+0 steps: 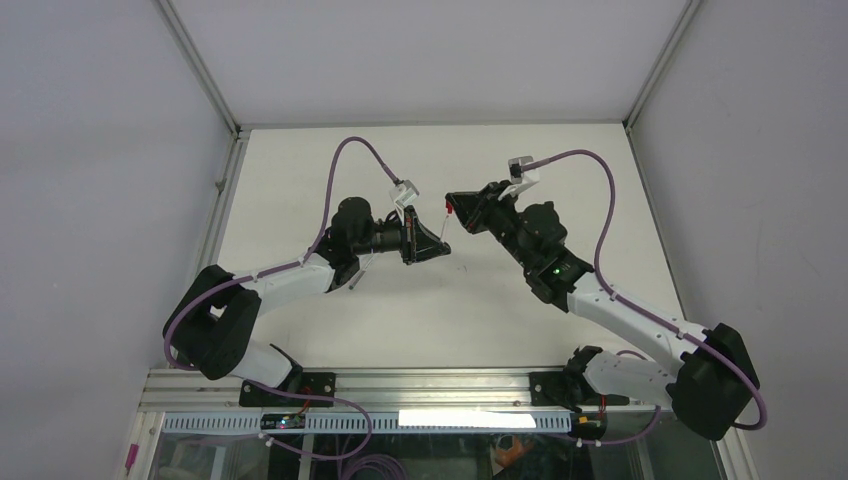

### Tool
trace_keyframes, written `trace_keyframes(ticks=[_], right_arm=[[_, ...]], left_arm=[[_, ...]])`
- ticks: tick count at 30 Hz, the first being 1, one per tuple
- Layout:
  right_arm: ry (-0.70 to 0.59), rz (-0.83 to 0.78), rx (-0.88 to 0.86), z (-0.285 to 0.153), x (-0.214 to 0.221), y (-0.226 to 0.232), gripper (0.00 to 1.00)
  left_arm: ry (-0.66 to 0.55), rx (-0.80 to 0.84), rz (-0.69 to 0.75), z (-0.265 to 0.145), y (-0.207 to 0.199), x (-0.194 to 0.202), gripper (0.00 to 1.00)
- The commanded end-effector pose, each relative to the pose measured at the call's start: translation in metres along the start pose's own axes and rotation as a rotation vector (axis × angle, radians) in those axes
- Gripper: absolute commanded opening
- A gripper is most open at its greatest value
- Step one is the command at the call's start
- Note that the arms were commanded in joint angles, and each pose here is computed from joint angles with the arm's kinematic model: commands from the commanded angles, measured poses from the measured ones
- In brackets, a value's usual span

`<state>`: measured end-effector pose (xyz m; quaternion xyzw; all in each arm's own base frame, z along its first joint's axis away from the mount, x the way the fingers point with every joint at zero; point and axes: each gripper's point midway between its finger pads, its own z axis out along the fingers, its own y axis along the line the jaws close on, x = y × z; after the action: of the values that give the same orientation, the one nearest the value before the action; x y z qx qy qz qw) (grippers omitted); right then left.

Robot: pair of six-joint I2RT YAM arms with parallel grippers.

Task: Insert the pens into the pen caps

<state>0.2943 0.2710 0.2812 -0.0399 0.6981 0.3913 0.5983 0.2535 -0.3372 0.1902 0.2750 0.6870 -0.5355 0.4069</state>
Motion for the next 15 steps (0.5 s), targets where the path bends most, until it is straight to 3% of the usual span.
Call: trace_keyframes(ticks=[1, 15], right_arm=[[-0.070, -0.002, -0.043, 0.001, -0.022, 0.014, 0.00], [-0.038, 0.004, -0.041, 0.009, -0.008, 0.011, 0.00]], left_arm=[[-0.055, 0.049, 0.076, 0.003, -0.014, -0.021, 0.00], [-0.057, 0.046, 0.083, 0.001, -0.015, -0.022, 0.00]])
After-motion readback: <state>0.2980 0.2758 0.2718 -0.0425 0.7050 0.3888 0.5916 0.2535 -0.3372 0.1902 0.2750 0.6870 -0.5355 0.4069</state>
